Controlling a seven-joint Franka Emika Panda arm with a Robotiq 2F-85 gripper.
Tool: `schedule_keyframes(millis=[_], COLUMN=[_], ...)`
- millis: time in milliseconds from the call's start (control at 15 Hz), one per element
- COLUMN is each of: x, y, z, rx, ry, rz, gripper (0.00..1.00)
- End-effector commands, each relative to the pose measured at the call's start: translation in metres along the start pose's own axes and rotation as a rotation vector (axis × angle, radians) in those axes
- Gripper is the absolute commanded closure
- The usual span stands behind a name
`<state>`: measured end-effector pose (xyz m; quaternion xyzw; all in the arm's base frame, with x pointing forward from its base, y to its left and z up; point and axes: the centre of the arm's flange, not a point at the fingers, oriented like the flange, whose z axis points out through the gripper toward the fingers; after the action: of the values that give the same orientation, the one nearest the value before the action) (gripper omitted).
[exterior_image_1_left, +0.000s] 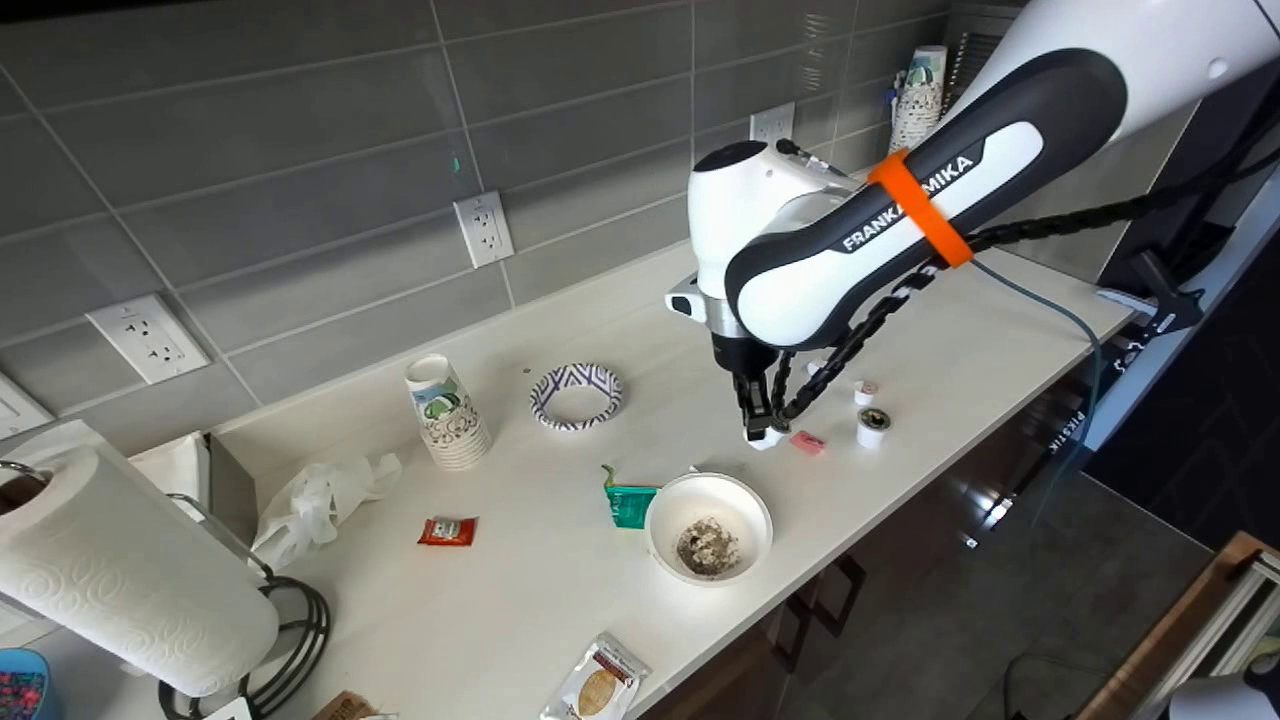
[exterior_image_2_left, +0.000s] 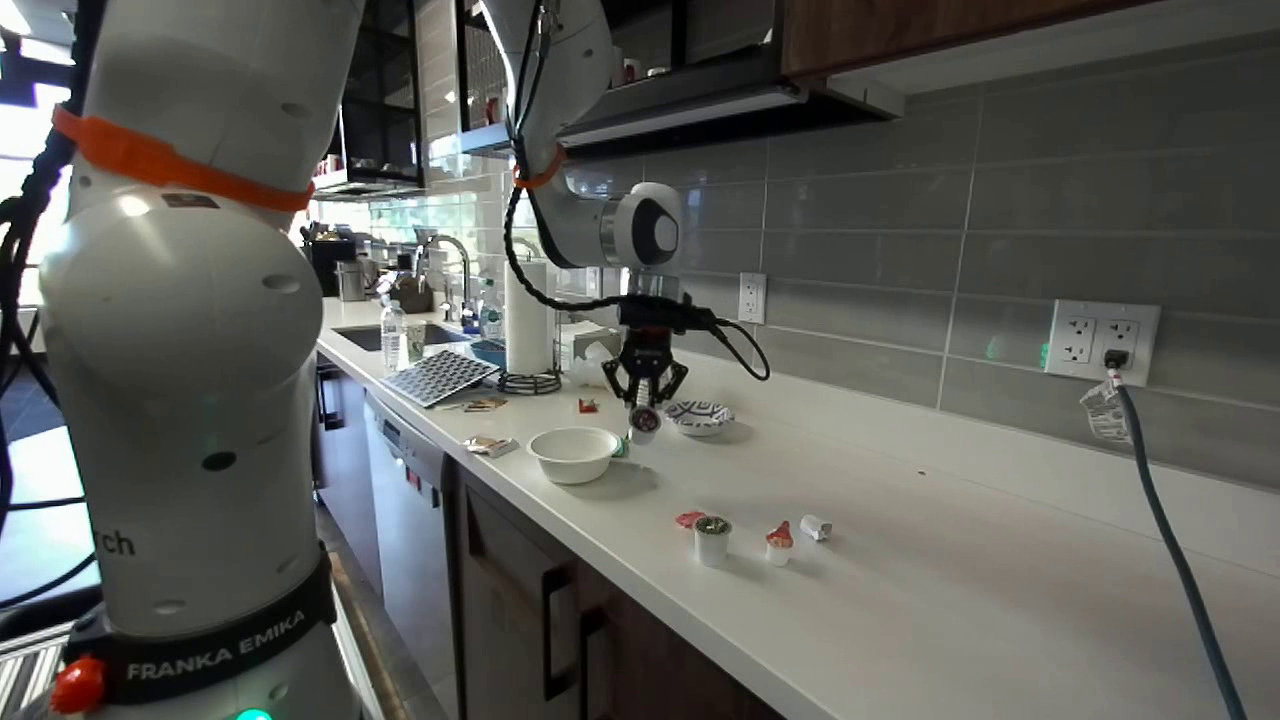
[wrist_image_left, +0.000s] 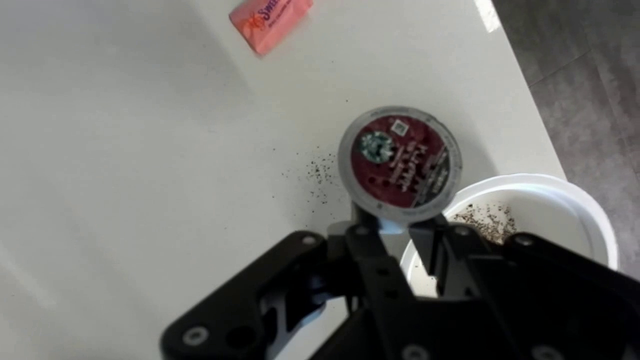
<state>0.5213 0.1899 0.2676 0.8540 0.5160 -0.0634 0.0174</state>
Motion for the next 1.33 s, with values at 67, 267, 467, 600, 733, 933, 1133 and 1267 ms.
schedule_keyframes(millis=[67,267,467,600,733,933,1133,1267], x=[-0.001,0.002,0.005,0.007,0.010,0.015,0.018,0.022], y=[0.000,-0.003,-0.011,-0.016,-0.023,-0.032,-0.039,-0.042], z=[0.001,0.001,-0.003,-0.005,-0.009,-0.016,-0.020,-0.019], rx=[0.001,-0.008,0.000,0.010,0.020,0.069,0.141,0.170], ry=[-0.001,-0.009,-0.003,0.001,0.022,0.089,0.175,0.258], rz=[0.000,0.025,0.057,0.082,0.111,0.152,0.198,0.207], gripper=[0.76,0.94,0.94,0.94,0.94,0.94,0.94,0.94])
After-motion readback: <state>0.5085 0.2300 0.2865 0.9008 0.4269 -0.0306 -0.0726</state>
